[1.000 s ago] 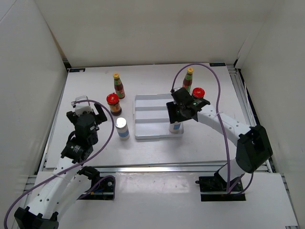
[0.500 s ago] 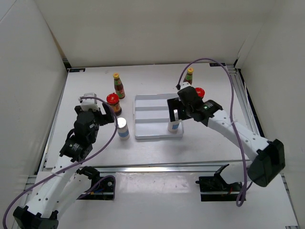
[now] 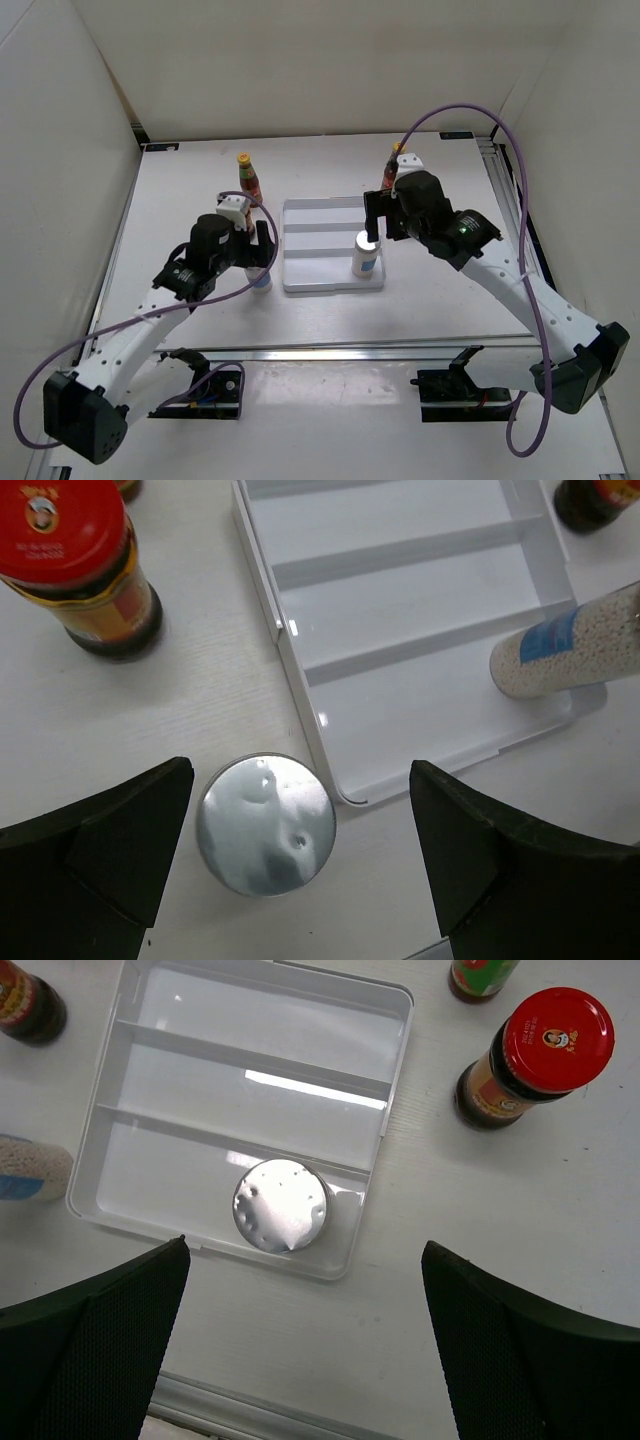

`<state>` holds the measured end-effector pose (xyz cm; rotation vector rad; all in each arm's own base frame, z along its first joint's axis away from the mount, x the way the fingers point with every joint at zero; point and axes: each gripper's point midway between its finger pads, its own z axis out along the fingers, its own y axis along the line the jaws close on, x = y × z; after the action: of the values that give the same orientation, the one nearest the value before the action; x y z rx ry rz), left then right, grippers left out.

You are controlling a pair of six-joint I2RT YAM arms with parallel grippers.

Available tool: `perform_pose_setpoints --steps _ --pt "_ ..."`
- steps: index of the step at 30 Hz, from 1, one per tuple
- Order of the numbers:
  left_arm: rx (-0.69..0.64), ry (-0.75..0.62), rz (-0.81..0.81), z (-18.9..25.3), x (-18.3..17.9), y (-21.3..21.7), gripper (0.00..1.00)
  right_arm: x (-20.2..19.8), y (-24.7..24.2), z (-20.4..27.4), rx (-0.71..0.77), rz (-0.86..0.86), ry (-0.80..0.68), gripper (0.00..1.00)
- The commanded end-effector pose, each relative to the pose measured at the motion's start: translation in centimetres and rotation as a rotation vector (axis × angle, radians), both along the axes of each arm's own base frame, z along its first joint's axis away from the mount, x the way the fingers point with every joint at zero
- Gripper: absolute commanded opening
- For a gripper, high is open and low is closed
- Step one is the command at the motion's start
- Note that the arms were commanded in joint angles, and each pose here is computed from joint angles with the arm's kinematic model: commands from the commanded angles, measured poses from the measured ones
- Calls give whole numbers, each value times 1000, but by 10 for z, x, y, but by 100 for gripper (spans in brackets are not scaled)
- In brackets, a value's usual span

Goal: Organize the condiment bottles

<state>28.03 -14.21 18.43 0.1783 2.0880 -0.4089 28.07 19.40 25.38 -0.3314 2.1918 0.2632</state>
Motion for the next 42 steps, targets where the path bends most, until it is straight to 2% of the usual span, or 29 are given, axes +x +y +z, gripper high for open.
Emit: perform_pose_setpoints --steps 1,9,12,16,21,25,29,35,36,38,39,42 --pt "-30 27 -31 4 1 -14 100 -3 -8 2 -22 -7 -15 100" --pt "13 164 54 -28 3 -6 99 -5 -16 -1 -25 -29 -9 100" --pt "2 209 76 -35 2 -7 94 -4 -19 -5 -38 -33 -5 100" --pt "9 212 99 -34 4 -4 84 -4 -19 -5 -38 -33 -5 100" --pt "32 217 125 -29 4 2 77 -5 -20 -9 -44 -33 2 100" --pt "36 213 132 -25 5 3 68 -5 -20 -9 -37 -38 5 100" --pt "19 169 126 0 12 0 50 -6 -20 -12 -43 -38 12 100" --pt "19 144 128 18 18 -1 31 -7 -21 -10 -37 -38 5 100" --pt "17 125 123 27 23 -3 25 -7 -21 -10 -37 -38 5 100" --pt "11 129 111 35 23 -6 18 -8 -22 -11 -43 -38 12 100" --pt "-12 104 115 50 29 -9 11 -8 -22 -11 -43 -38 12 100" --pt "-47 84 65 68 31 -28 11 -7 -27 -8 -42 -55 1 100"
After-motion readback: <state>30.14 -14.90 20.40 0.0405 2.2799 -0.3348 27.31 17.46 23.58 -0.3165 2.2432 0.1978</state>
